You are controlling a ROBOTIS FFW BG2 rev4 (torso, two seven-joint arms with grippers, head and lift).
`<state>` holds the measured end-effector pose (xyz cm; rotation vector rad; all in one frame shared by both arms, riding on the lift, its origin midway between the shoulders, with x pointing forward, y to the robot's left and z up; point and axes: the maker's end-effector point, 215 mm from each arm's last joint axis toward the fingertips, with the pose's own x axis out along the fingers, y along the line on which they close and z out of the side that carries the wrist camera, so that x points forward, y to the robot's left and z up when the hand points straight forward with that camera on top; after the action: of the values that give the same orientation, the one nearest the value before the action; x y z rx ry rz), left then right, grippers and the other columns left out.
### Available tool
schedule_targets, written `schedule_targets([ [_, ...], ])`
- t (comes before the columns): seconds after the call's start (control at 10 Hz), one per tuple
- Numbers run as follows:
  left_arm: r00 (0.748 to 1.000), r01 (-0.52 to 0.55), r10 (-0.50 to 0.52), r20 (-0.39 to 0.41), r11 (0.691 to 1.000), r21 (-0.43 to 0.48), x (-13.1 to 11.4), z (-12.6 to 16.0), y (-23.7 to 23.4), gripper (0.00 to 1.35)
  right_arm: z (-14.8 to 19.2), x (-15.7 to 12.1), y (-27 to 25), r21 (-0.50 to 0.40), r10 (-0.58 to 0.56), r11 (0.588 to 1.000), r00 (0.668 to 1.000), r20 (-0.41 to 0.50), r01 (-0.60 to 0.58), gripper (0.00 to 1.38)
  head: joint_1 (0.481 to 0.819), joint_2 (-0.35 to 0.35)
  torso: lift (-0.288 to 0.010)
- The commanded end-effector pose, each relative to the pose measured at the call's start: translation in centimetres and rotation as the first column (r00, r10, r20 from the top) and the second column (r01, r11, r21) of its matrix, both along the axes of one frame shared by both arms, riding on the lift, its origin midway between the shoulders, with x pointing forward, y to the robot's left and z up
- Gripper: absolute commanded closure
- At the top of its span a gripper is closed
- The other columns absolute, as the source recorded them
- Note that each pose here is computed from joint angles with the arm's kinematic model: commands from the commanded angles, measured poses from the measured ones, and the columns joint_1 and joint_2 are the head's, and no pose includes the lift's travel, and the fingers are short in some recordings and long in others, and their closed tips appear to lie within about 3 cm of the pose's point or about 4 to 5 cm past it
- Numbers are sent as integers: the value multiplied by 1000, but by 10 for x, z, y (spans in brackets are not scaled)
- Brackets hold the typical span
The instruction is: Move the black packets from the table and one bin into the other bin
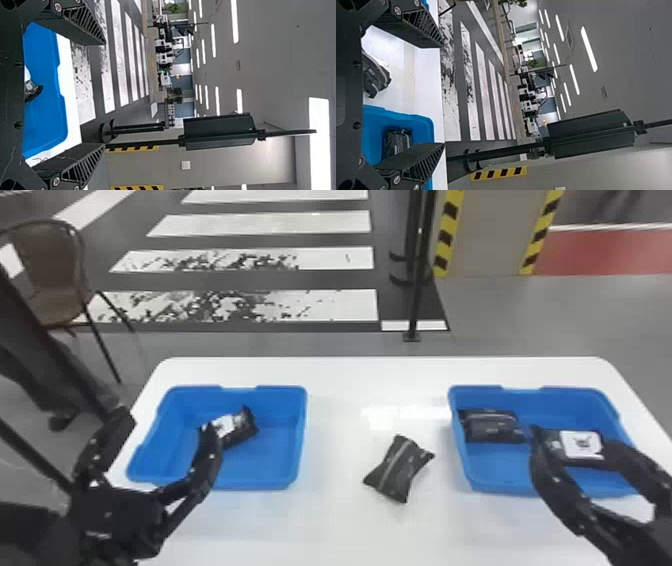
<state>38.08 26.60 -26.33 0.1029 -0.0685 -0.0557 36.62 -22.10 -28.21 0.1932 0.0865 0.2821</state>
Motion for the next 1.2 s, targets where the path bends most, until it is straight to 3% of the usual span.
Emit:
schedule_targets([
  [0.0, 1000, 0, 0, 2, 1000, 1, 0, 0, 0, 116, -1, -1, 0, 0, 1, 1000, 1000, -2, -1, 140, 695, 69, -110],
  [0.6, 1000, 2, -2, 4, 1000, 6, 1, 1, -1, 116, -2, 6, -2, 2, 2, 1000, 1000, 9, -2, 140, 695, 69, -110],
  [0.8, 1000, 6, -6, -4, 1000, 5, 1, -1, -3, 116, -7, 34, 10, 24, 31, 999, 999, 30, -32, 136, 695, 69, -110],
  [1.1, 1000, 24, -24, -13, 1000, -5, 4, -5, -12, 116, -40, 100, 32, -4, 113, 994, 994, -14, -113, 137, 695, 84, -110],
])
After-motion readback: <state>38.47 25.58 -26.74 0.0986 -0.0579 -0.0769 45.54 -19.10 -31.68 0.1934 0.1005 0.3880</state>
